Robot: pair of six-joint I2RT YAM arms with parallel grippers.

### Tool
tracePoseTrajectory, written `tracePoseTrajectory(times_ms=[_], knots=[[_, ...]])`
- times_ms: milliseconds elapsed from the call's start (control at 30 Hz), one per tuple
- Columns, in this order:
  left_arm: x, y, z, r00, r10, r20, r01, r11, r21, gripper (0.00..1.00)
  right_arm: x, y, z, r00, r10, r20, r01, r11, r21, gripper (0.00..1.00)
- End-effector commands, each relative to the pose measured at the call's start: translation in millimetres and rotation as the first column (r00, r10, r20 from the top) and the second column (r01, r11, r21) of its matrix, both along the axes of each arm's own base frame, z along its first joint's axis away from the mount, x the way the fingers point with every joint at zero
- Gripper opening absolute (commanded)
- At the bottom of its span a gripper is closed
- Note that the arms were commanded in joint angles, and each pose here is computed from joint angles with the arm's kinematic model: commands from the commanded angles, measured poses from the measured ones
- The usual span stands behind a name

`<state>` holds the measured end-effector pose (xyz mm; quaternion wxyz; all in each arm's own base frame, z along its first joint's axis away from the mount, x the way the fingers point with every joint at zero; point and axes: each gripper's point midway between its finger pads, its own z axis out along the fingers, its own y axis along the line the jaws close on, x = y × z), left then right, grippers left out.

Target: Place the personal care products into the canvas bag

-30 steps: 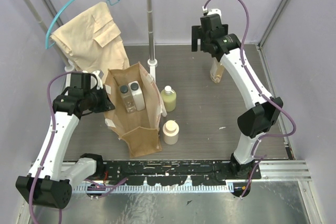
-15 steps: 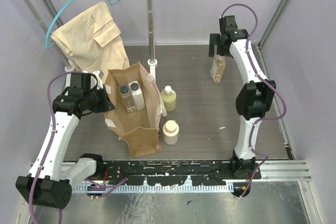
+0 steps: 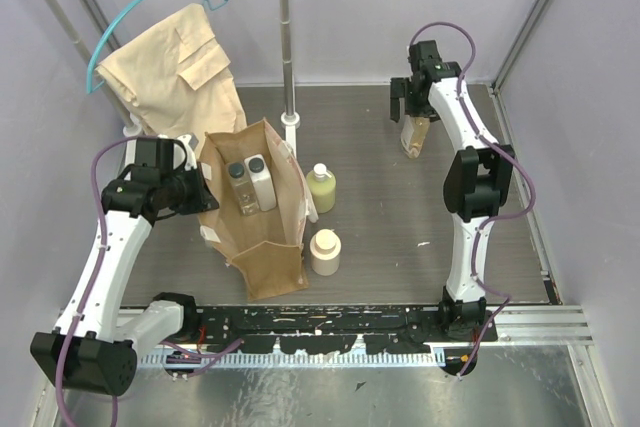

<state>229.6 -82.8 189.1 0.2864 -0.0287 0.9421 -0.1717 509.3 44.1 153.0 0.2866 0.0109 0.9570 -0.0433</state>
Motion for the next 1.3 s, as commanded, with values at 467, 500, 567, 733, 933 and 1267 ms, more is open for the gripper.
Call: tracePoseTrajectory(times_ms=[467,500,567,733,933,1267], knots=[[-0.1,-0.7,-8.1,0.999,-0.019,-0.050,0.020,1.000,0.013,0.00,12.6,-13.8,-7.1,0.998,0.043,0.038,-0.041,0.998,-0.046,0.79],[-0.1,-0.4,-8.5,0.999,-0.018,-0.050,0.019,1.000,0.014,0.00,12.7,-14.2,-7.3,0.998,0.044,0.040,-0.042,0.998,-0.046,0.77],[0.3,-0.5,-8.8,0.999,-0.019,-0.051,0.019,1.000,0.013,0.00,12.6,-15.8,-7.4,0.998,0.043,0.042,-0.041,0.998,-0.051,0.74],[0.9,-0.5,-9.0,0.999,-0.019,-0.050,0.020,1.000,0.014,0.00,12.2,-15.3,-6.0,0.998,0.046,0.047,-0.043,0.998,-0.050,0.50],[0.7,-1.2,-9.4,0.998,-0.023,-0.053,0.024,1.000,0.013,0.00,6.6,-17.9,4.9,0.997,0.035,0.064,-0.032,0.998,-0.057,0.27],[0.0,-1.3,-7.4,0.999,-0.026,-0.045,0.027,1.000,0.011,0.00,-18.4,-9.6,71.8,0.986,0.013,0.169,-0.017,1.000,0.022,0.09]])
